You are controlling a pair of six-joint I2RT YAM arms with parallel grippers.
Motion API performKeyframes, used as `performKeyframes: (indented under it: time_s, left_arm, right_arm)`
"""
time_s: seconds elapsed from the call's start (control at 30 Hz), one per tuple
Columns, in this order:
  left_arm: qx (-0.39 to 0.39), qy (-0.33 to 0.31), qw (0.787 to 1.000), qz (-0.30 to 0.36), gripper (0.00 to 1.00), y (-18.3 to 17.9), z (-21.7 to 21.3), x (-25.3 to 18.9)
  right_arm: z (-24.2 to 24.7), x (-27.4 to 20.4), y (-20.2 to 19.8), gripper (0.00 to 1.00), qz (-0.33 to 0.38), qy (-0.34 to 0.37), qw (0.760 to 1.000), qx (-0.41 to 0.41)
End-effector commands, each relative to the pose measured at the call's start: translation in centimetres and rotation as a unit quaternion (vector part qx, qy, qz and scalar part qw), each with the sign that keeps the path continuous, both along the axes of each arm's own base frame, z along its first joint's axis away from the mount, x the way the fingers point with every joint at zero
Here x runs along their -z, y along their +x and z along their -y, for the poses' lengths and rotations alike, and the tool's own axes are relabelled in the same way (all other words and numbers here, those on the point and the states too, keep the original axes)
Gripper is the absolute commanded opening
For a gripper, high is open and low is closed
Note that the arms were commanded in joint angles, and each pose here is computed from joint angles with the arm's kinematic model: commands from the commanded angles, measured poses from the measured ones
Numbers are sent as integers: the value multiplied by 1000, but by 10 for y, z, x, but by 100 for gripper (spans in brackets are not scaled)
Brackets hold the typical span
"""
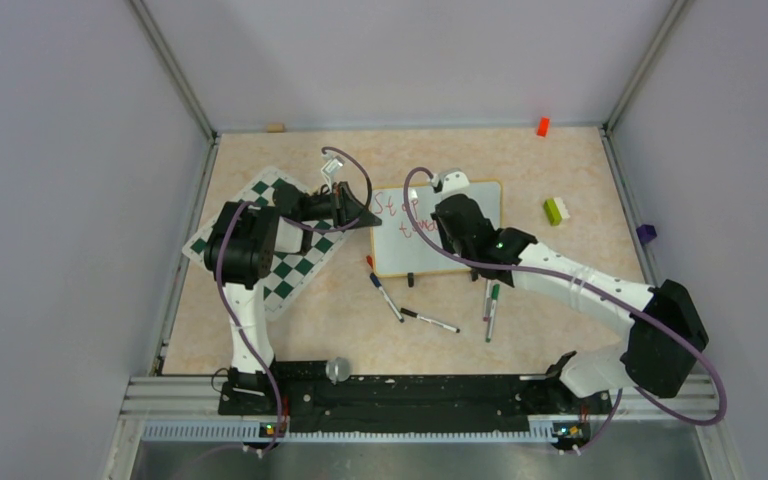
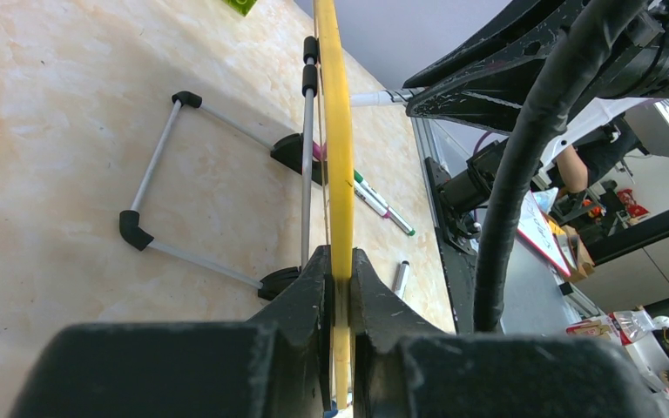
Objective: Write a sentence on the whiteboard
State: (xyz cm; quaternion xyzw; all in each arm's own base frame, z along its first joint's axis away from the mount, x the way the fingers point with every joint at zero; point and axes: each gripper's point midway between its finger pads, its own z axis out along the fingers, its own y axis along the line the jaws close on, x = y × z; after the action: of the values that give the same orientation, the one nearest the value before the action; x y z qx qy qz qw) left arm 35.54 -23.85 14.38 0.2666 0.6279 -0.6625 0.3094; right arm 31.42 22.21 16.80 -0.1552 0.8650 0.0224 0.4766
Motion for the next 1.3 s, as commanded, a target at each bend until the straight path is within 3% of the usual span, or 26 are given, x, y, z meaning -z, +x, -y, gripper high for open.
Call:
performKeyframes:
  time_s: [0.0,0.67,1.27]
  left_arm:
    - [9,-12,997,75,0,-2,3,-24]
    - [9,-11,997,74,0,-2,2,-24]
    - [9,-11,997,75,0,-2,2,-24]
  right_arm:
    - [10,-24,16,0,30,13,999,38]
    - [14,1,-8,0,-11,24,1000,16]
    - [7,-17,12,0,17,15,999,26]
